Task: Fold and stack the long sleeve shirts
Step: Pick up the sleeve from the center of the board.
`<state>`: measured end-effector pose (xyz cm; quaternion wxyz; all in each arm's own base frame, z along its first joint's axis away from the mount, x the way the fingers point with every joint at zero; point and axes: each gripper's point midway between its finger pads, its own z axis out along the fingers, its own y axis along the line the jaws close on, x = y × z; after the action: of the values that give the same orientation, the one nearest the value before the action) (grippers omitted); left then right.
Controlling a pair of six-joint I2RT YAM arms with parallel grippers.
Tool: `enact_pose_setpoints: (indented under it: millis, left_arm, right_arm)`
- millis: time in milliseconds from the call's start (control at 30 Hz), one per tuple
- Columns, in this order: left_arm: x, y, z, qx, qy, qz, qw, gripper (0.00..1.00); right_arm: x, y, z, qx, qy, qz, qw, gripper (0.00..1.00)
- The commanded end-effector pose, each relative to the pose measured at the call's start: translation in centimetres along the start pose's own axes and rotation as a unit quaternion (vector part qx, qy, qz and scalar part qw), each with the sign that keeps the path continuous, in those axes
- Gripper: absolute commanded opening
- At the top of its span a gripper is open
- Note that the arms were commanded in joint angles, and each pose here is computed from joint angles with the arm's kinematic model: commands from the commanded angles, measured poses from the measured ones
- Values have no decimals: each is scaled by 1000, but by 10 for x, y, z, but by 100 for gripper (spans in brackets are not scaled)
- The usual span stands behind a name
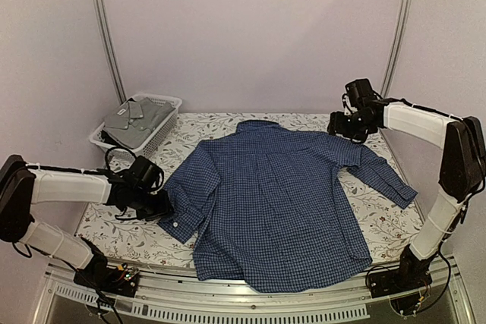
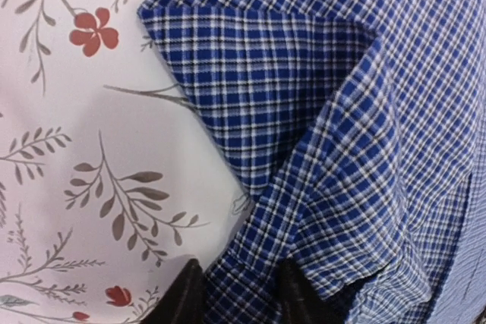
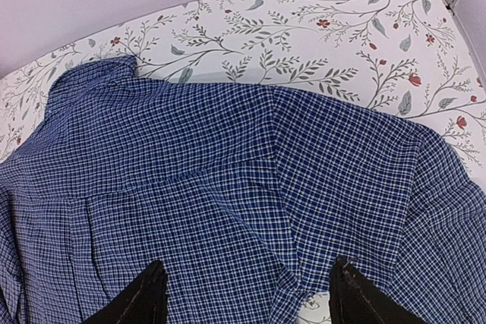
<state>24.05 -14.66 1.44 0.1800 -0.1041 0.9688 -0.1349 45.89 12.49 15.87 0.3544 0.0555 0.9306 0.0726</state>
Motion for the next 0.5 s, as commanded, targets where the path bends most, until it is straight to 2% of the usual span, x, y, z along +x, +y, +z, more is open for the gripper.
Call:
enact_pose_setpoints:
  millis: [0, 133, 300, 467]
  left_arm:
    - [-2, 15, -12, -46, -13, -9, 999, 23]
    - [-25, 14, -38, -53, -64, -11, 996, 1]
    - [-61, 1, -77, -41, -123, -1, 992, 0]
    - [-101, -35, -124, 6, -188, 49, 981, 0]
  right_arm:
    - [-13, 25, -21, -35, -33, -12, 999, 71]
    - [-19, 41, -31, -58, -48, -20, 997, 72]
    - [-25, 67, -45, -94, -65, -37, 993, 74]
    - [-26, 89, -56, -127, -76, -54, 988, 76]
